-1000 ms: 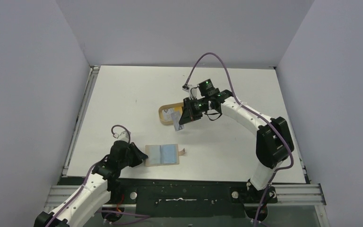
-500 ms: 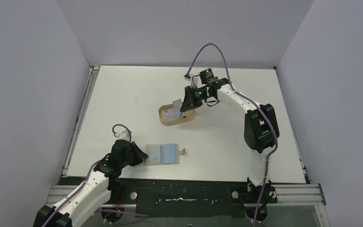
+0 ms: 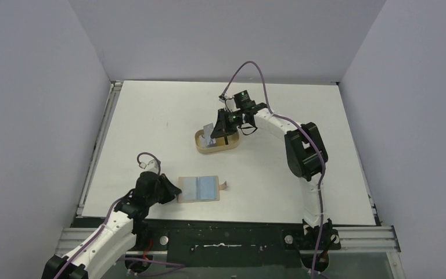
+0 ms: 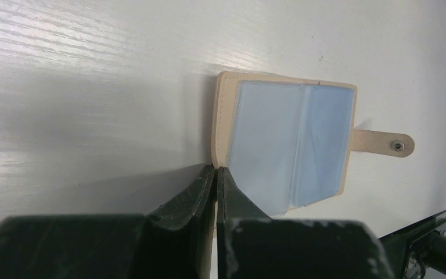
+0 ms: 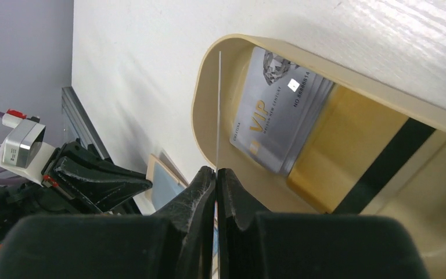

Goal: Take the credit cards out of the card holder

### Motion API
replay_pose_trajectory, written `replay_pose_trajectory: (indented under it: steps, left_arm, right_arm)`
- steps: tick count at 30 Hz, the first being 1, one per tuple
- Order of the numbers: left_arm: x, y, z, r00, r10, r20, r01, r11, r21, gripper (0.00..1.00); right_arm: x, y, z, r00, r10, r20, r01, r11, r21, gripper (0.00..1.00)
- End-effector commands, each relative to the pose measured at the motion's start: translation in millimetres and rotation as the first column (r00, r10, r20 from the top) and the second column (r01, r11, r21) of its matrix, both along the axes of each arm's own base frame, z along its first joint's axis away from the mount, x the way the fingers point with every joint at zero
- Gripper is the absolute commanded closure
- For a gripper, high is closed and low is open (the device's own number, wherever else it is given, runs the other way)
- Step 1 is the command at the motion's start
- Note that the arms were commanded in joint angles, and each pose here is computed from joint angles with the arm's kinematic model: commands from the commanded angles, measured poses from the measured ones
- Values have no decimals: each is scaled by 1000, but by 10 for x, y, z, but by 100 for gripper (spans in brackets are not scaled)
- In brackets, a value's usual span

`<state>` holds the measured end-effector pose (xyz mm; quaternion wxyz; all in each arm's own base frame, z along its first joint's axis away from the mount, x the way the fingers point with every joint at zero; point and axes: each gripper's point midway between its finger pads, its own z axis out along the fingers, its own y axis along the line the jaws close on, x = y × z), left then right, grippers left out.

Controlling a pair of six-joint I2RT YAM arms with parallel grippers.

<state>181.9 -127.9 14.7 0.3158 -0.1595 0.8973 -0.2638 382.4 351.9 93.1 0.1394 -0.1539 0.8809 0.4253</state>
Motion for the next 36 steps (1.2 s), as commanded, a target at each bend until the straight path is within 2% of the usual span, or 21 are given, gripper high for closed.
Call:
replay_pose_trajectory:
  steps: [1, 13, 29, 31, 33, 36]
  left_arm:
    - [101, 6, 117, 998, 6, 57, -6, 1000, -2, 100]
    - [111, 20, 120, 998, 12, 60, -12, 1000, -1, 100]
    - [128, 33, 123, 998, 24, 61, -24, 1000, 2, 100]
    - [131, 34, 126, 998, 25, 62, -25, 1000, 2, 100]
    - [143, 37, 135, 997, 26, 66, -26, 1000, 4, 100]
    - [177, 36, 170, 996, 29, 80, -29, 1000, 5, 100]
  right_arm:
    - [186, 214, 187, 997, -34, 70, 29, 997, 71, 100]
    - [141, 268, -214, 998, -57, -1, 57, 998, 22, 100]
    - [-53, 308, -419, 1000, 0, -24, -2, 998, -60, 97]
    - [-58, 298, -402, 1000, 3, -18, -4, 998, -69, 89]
    - [-51, 286, -372, 1000, 4, -9, -5, 997, -78, 76]
    - [-22, 255, -315, 1000, 11, 18, -9, 995, -101, 65]
